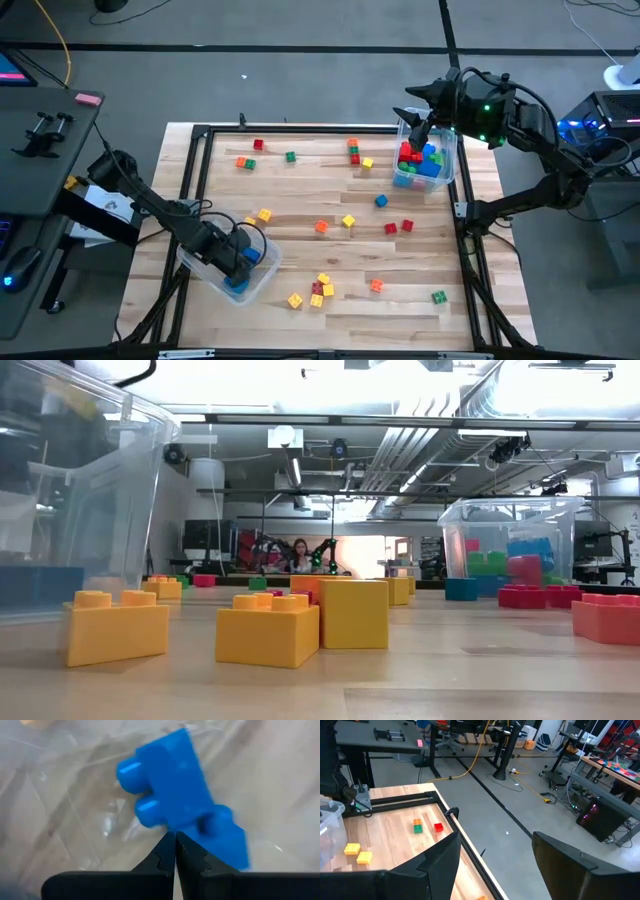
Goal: Sort blocks by size
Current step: Put the large blue game piece into the right transparent bin
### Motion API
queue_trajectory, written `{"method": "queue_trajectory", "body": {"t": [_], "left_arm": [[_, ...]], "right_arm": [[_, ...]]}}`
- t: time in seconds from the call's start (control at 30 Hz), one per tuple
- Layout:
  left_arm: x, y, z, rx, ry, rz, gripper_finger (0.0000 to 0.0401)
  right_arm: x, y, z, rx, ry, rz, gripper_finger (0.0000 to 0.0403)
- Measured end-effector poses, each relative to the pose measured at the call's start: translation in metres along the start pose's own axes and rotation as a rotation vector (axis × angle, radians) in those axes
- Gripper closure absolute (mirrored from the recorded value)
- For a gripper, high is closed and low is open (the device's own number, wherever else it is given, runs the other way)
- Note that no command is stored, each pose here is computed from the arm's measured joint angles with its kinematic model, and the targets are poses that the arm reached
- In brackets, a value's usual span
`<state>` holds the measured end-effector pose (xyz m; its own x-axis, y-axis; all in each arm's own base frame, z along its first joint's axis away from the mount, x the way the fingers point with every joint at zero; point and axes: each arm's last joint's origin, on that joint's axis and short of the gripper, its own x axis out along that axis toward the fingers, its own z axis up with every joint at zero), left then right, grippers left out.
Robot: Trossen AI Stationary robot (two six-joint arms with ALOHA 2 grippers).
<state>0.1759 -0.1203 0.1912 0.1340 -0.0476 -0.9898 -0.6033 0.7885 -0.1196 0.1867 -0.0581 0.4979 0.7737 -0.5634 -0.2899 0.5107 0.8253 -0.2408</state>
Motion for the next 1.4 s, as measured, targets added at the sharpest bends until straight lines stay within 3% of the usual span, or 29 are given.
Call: {"method": "queue_trajectory", "body": {"t": [0.13,0.3,0.53,0.7,0.87,1.4], "left_arm": [[-0.018,-0.006,0.006,-0.024,-0.013,-0.067,0.04],[-0.021,-0.006,0.011,-0.187,-0.027,-0.091,0.0381],[-0.016,-0.005,0.015,-0.233,-0.054,-0.095,0.0271],[-0.013,-0.005,0.018,-0.194,-0.117,-0.07,0.0187],[-0.003,-0.01,0.021,-0.191,-0.108,-0.055,0.0129],[0.035,-0.019,0.032,-0.24,-0.064,0.068,0.0112]], "right_arm": [[0.0,0.0,0.0,-0.012,0.0,0.0,0.0158],[0.0,0.0,0.0,-0.02,0.001,0.0,0.0158],[0.0,0.0,0.0,-0.026,0.001,0.001,0.0158],[0.0,0.0,0.0,-0.027,0.002,0.001,0.0158],[0.0,0.0,-0.003,-0.036,0.026,0.004,0.0158],[0.0,0.0,-0.003,-0.038,0.03,0.005,0.0158]]}}
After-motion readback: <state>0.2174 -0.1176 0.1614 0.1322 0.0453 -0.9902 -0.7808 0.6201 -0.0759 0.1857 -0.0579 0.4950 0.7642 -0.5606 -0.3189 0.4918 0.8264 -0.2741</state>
